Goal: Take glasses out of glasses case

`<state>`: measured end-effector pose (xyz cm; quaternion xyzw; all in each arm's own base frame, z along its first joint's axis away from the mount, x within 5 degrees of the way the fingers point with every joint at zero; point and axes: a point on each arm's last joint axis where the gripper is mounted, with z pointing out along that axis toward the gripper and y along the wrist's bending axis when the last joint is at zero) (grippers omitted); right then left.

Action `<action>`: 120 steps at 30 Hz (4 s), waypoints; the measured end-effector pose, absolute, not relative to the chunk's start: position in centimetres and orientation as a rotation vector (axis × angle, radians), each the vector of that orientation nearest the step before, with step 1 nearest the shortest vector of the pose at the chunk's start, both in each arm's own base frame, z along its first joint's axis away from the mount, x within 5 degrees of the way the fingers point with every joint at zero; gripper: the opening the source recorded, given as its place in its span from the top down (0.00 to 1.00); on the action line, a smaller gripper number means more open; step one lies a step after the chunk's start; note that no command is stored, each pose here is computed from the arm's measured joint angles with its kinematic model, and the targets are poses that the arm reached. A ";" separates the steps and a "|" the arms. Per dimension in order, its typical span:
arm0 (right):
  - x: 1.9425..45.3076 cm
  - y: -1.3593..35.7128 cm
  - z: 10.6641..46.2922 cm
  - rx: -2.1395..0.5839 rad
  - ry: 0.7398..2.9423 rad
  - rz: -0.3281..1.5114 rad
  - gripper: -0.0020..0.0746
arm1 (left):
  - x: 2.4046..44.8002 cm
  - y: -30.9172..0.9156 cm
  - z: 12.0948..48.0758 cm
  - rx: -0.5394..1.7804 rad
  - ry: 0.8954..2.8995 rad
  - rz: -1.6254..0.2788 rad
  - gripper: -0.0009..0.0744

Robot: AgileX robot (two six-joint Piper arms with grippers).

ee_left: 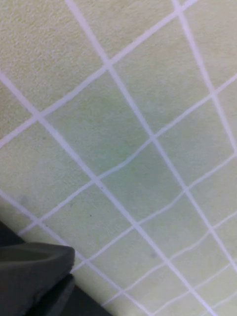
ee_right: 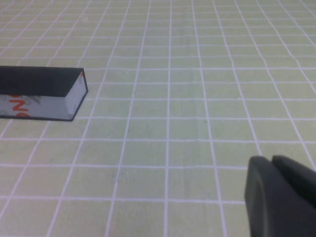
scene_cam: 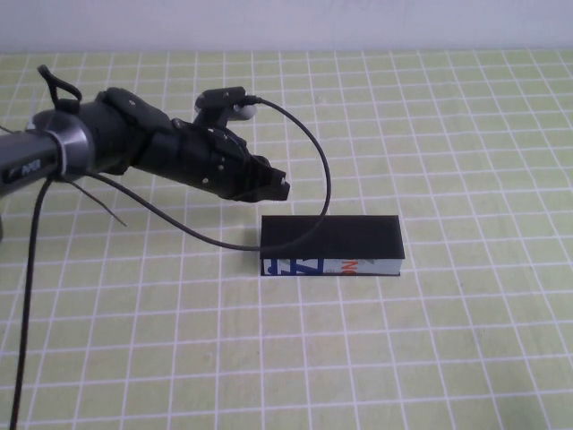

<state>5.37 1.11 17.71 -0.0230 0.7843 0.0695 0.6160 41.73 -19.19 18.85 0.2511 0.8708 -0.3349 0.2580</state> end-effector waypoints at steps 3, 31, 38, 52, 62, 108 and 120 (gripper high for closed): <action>5.4 1.1 17.8 -0.051 1.800 0.159 1.00 | 42.0 -19.4 17.3 0.687 2.395 -0.930 0.99; 9.8 4.4 25.7 0.122 2.150 0.750 1.00 | 41.9 -19.2 15.8 0.731 2.457 -0.903 0.99; 17.3 6.1 28.9 -0.156 2.296 0.745 1.00 | 42.2 -18.3 15.8 0.711 2.466 -0.902 0.99; 24.5 19.9 26.9 -1.236 2.111 0.318 0.99 | 42.2 -18.1 15.8 0.712 2.472 -0.913 0.99; 27.5 22.3 21.6 -1.517 1.875 0.046 0.62 | 42.2 -18.1 15.8 0.714 2.473 -0.917 0.99; 32.3 23.1 20.5 -1.557 1.734 -0.110 0.96 | 42.5 -17.0 17.4 0.696 2.447 -0.914 0.99; 32.5 23.2 20.9 -1.541 1.739 -0.103 0.96 | 36.6 -12.5 23.5 1.043 1.955 -1.000 0.99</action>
